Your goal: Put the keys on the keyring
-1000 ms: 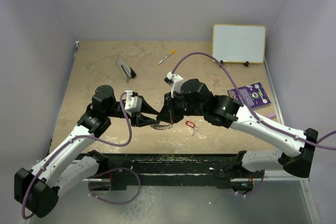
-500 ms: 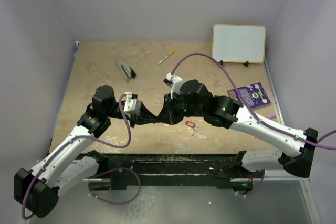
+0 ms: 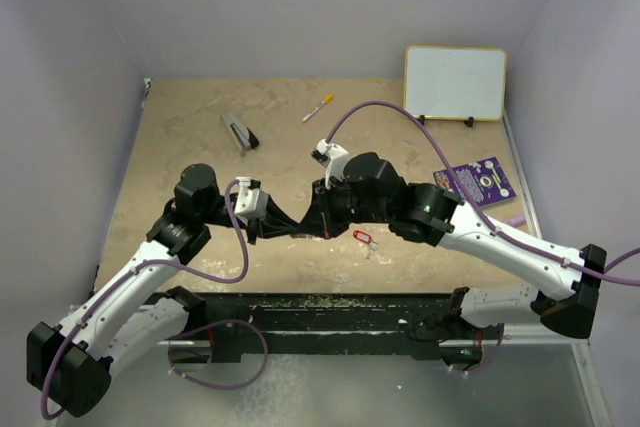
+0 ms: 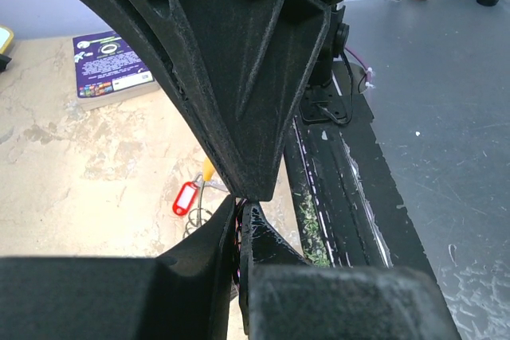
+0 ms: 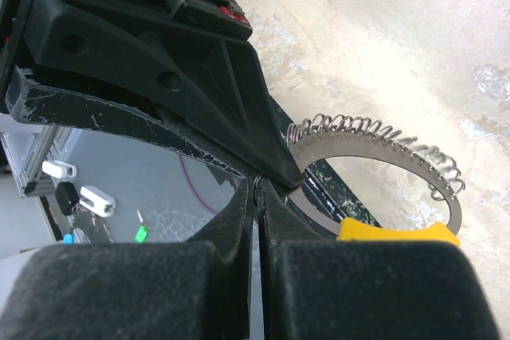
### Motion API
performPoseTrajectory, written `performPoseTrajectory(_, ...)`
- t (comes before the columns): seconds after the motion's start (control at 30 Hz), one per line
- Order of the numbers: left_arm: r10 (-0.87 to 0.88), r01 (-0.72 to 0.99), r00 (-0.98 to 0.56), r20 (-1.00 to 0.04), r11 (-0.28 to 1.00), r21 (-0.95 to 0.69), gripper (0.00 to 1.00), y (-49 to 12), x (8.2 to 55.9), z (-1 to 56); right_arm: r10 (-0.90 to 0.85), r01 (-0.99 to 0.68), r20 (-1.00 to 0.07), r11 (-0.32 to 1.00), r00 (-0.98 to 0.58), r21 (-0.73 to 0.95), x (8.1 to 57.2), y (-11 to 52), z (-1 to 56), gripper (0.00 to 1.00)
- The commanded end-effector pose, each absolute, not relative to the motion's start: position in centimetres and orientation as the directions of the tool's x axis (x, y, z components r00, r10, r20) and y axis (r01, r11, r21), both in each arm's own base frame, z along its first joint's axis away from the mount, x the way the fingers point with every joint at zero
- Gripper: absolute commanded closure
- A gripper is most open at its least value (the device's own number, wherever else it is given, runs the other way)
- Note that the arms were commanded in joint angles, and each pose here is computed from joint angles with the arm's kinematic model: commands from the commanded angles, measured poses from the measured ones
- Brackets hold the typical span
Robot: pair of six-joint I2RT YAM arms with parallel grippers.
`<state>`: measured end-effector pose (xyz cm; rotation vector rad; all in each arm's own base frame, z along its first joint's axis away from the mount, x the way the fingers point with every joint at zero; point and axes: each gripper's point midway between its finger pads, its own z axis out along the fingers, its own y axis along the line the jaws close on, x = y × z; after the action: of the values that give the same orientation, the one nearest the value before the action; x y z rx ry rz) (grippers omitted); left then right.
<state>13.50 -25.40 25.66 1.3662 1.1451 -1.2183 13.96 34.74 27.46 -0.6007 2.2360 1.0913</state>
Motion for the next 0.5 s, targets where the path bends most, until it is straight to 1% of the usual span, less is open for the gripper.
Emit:
performPoseTrajectory(0.0, 0.021, 0.987, 0.062, -0.998, -0.152, 0.058, 0.96, -25.5, 12.6, 26.6, -0.039, -0.611, -0.719, 0.56, -0.694, 0.56, 14.9, 34.2, 30.8, 1.0)
performPoseTrajectory(0.07, 0.025, 0.99, 0.029, -0.999, -0.14, 0.026, 0.96, -25.5, 12.7, 26.6, -0.013, -0.607, -0.737, 0.576, -0.676, 0.547, 15.4, 33.7, 31.4, 1.0)
performPoseTrajectory(0.1, 0.028, 0.992, 0.01, -1.0, -0.13, 0.006, 0.96, -25.5, 12.8, 26.6, 0.002, -0.607, -0.748, 0.585, -0.663, 0.539, 15.7, 33.4, 31.7, 0.97)
performPoseTrajectory(0.17, 0.032, 0.993, -0.029, -0.999, -0.116, -0.033, 0.96, -25.6, 12.9, 26.5, 0.026, -0.612, -0.779, 0.603, -0.626, 0.512, 16.2, 32.4, 32.6, 0.88)
performPoseTrajectory(0.33, 0.034, 0.987, -0.148, -0.988, -0.062, -0.149, 0.96, -25.8, 13.5, 26.2, 0.079, -0.615, -0.873, 0.679, -0.481, 0.4, 17.9, 29.0, 34.3, 0.71)
performPoseTrajectory(0.37, 0.03, 0.984, -0.172, -0.985, -0.05, -0.174, 0.96, -25.8, 13.7, 26.3, 0.096, -0.619, -0.886, 0.681, -0.454, 0.391, 17.9, 28.4, 34.6, 0.65)
performPoseTrajectory(0.4, 0.024, 0.981, -0.192, -0.981, -0.037, -0.192, 0.96, -25.9, 13.9, 26.3, 0.113, -0.62, -0.889, 0.678, -0.443, 0.395, 17.9, 28.1, 34.6, 0.55)
performPoseTrajectory(0.43, 0.017, 0.977, -0.213, -0.977, -0.026, -0.213, 0.96, -26.0, 14.1, 26.4, 0.13, -0.639, -0.894, 0.656, -0.429, 0.402, 17.7, 28.3, 34.9, 0.41)
performPoseTrajectory(0.47, 0.01, 0.971, -0.239, -0.971, -0.009, -0.239, 0.96, -26.0, 14.4, 26.5, 0.13, -0.654, -0.9, 0.645, -0.416, 0.395, 17.6, 28.4, 34.7, 0.33)
